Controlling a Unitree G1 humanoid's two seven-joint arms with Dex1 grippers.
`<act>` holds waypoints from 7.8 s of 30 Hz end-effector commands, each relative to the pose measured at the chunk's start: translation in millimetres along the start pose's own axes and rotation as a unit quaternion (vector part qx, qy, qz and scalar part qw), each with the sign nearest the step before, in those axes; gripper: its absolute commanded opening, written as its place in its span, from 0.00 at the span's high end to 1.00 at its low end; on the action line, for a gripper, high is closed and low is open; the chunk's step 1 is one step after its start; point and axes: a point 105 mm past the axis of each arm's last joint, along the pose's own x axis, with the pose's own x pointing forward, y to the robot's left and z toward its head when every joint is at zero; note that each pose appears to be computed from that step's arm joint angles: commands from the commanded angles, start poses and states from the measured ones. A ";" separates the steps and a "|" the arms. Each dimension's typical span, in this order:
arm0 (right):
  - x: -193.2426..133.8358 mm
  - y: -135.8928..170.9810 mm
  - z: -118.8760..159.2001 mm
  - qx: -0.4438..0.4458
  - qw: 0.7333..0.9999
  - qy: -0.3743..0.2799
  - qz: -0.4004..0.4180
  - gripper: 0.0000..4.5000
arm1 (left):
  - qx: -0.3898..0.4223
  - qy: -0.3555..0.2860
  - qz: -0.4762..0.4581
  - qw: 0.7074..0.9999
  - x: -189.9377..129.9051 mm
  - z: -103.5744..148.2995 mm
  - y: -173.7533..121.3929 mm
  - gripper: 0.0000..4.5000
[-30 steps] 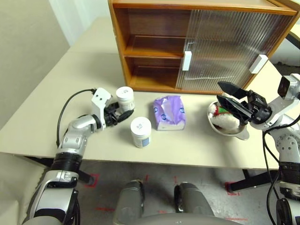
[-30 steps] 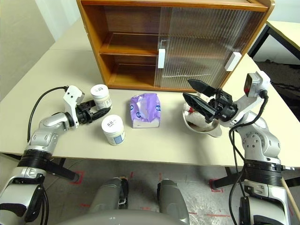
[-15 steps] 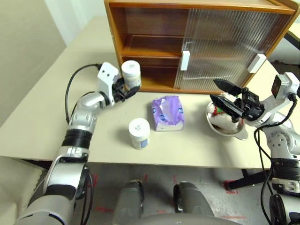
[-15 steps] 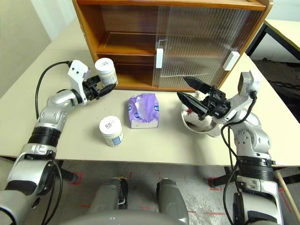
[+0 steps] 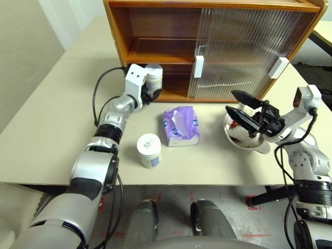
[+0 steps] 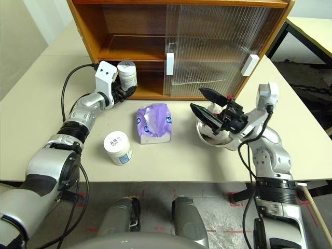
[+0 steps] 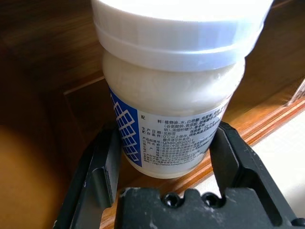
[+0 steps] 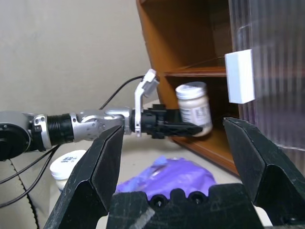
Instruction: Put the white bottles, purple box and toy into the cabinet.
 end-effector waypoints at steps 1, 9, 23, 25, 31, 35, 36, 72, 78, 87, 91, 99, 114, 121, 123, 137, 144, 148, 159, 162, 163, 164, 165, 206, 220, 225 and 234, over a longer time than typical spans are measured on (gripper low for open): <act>-0.8 0.8 -2.7 -0.013 1.000 0.007 -0.011 0.00 | 0.007 -0.018 0.020 1.000 5.4 13.7 1.6 0.33; 1.2 10.2 0.3 0.013 1.000 -0.010 0.010 0.00 | 0.029 0.000 0.056 0.998 11.4 15.3 3.7 0.33; 1.7 16.0 14.7 0.005 1.000 -0.025 0.010 0.00 | -0.013 -0.002 0.080 0.997 12.5 9.8 4.2 0.33; 0.0 16.8 20.5 0.001 0.999 -0.033 0.006 0.00 | -0.020 0.003 0.083 0.996 12.2 7.3 5.0 0.33; -10.3 17.9 16.9 -0.001 1.000 -0.004 -0.002 0.00 | -0.026 0.015 0.080 0.996 13.3 4.0 2.8 0.33; -11.2 18.1 18.1 0.000 1.000 -0.006 -0.004 0.00 | -0.040 0.016 0.076 0.996 15.0 3.4 -1.1 0.33; -10.7 18.4 18.1 0.001 1.000 -0.006 -0.004 0.00 | -0.053 0.014 0.074 0.996 15.4 3.1 -2.4 0.33; -0.2 16.8 8.4 0.027 0.999 -0.015 0.022 0.00 | -0.086 0.010 0.113 0.990 -1.7 -12.4 25.4 0.00; -3.4 17.7 8.6 0.024 0.999 -0.017 0.015 0.00 | -0.084 0.008 0.105 0.991 0.1 -10.5 21.7 0.00; -1.5 16.4 5.8 0.028 0.999 -0.020 0.017 0.00 | -0.094 0.002 0.084 0.992 -2.1 -18.9 10.9 0.00; 0.9 15.7 4.7 0.030 0.999 -0.021 0.023 0.00 | -0.099 -0.004 0.088 0.991 -7.5 -19.1 13.4 0.00; 3.5 12.1 3.4 0.033 0.999 -0.021 0.031 0.00 | -0.127 -0.012 0.112 0.986 -23.5 -17.9 28.5 0.55; 6.7 13.1 0.7 0.034 0.998 -0.019 0.040 0.00 | -0.012 0.004 0.129 0.992 -9.3 -4.4 30.1 0.99; 7.1 14.9 -0.7 0.036 0.998 -0.022 0.038 0.00 | 0.074 0.008 0.117 0.990 -1.9 2.4 20.1 0.99; 6.7 15.1 -0.7 0.035 0.998 -0.023 0.038 0.00 | 0.100 0.008 0.111 0.989 -0.8 4.4 17.8 0.99; 3.0 13.7 1.6 0.027 0.999 -0.027 0.029 0.00 | 0.240 0.047 0.123 0.962 -0.7 7.3 28.9 0.99; 1.7 15.5 3.3 0.023 0.999 -0.028 0.025 0.00 | 0.275 0.063 0.113 0.953 1.9 6.4 27.6 0.99; 0.9 16.1 4.4 0.021 0.999 -0.028 0.021 0.00 | 0.293 0.070 0.113 0.947 3.1 7.7 28.2 0.99; -4.6 18.7 6.3 0.018 0.999 -0.028 0.008 0.00 | 0.317 0.081 0.114 0.938 3.7 5.5 29.0 0.99; -6.3 19.4 6.9 0.017 0.999 -0.027 0.005 0.00 | 0.321 0.083 0.113 0.937 4.2 6.3 28.8 0.99; -6.9 19.4 7.5 0.016 0.999 -0.027 0.003 0.00 | 0.322 0.083 0.111 0.937 4.6 6.6 28.1 0.99; -7.6 19.5 7.9 0.015 1.000 -0.027 0.002 0.00 | 0.323 0.082 0.110 0.937 4.9 6.8 27.3 0.99; -8.2 19.7 8.3 0.014 1.000 -0.027 0.001 0.00 | 0.323 0.082 0.108 0.937 5.5 6.9 26.1 0.99; -17.1 8.9 4.7 0.014 1.000 -0.007 -0.008 0.00 | 0.159 0.034 0.027 0.986 -9.1 10.3 28.4 0.91; -10.6 4.4 -2.9 0.021 0.999 0.021 0.044 0.00 | 0.031 -0.102 -0.091 0.990 -132.9 33.6 49.0 0.00; -4.9 17.7 -6.4 0.025 0.995 0.032 0.095 0.00 | 0.023 -0.075 -0.202 0.976 -178.9 20.8 30.7 0.00; -4.2 14.8 -7.5 0.025 0.992 0.047 0.111 0.00 | 0.011 -0.014 -0.300 0.954 -220.1 -10.6 5.8 0.00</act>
